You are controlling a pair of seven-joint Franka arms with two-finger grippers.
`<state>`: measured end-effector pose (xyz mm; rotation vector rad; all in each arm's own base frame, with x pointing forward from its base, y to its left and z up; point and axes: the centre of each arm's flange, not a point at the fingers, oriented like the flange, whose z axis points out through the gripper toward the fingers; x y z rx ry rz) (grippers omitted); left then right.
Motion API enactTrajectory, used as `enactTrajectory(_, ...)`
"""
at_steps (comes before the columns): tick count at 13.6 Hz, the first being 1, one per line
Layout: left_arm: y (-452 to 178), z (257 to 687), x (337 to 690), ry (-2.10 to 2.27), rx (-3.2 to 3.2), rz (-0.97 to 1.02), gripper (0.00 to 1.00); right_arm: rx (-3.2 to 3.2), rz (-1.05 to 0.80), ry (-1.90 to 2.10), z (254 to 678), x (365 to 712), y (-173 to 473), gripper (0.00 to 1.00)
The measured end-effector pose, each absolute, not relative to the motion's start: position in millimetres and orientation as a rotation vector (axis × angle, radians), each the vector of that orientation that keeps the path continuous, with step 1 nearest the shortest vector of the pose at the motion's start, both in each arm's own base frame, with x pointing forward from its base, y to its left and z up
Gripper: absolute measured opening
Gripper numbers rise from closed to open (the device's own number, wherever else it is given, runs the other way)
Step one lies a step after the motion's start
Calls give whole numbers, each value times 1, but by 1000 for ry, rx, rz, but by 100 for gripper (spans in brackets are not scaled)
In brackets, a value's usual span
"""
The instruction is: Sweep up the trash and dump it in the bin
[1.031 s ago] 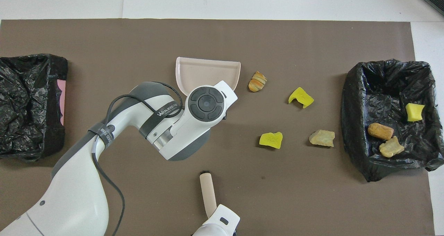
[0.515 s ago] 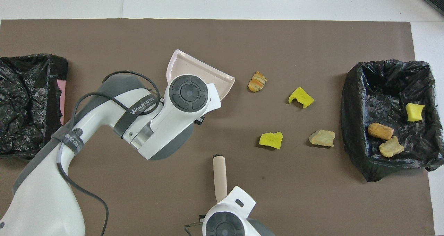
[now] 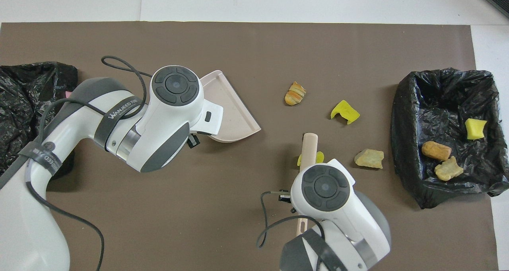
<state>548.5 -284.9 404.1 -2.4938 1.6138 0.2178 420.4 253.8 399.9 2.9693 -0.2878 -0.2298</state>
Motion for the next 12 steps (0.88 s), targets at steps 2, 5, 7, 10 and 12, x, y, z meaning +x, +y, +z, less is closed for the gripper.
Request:
enactTrajectory(2, -281, 397, 542, 1736, -2408, 255, 31, 2931, -257, -386, 394, 440, 217, 25)
enactTrajectory(5, -282, 396, 530, 1846, -2313, 231, 31, 2879, -351, -423, 380, 458, 160, 25)
enactTrajectory(7, -286, 386, 512, 1930, -2231, 165, 31, 2814, -440, -462, 376, 457, 129, 25)
enactTrajectory(10, -285, 379, 494, 1982, -2162, 143, 31, 2773, -483, -475, 379, 443, 115, 25)
enactTrajectory(12, -284, 380, 492, 2005, -2136, 144, 31, 2760, -492, -488, 379, 427, 102, 25)
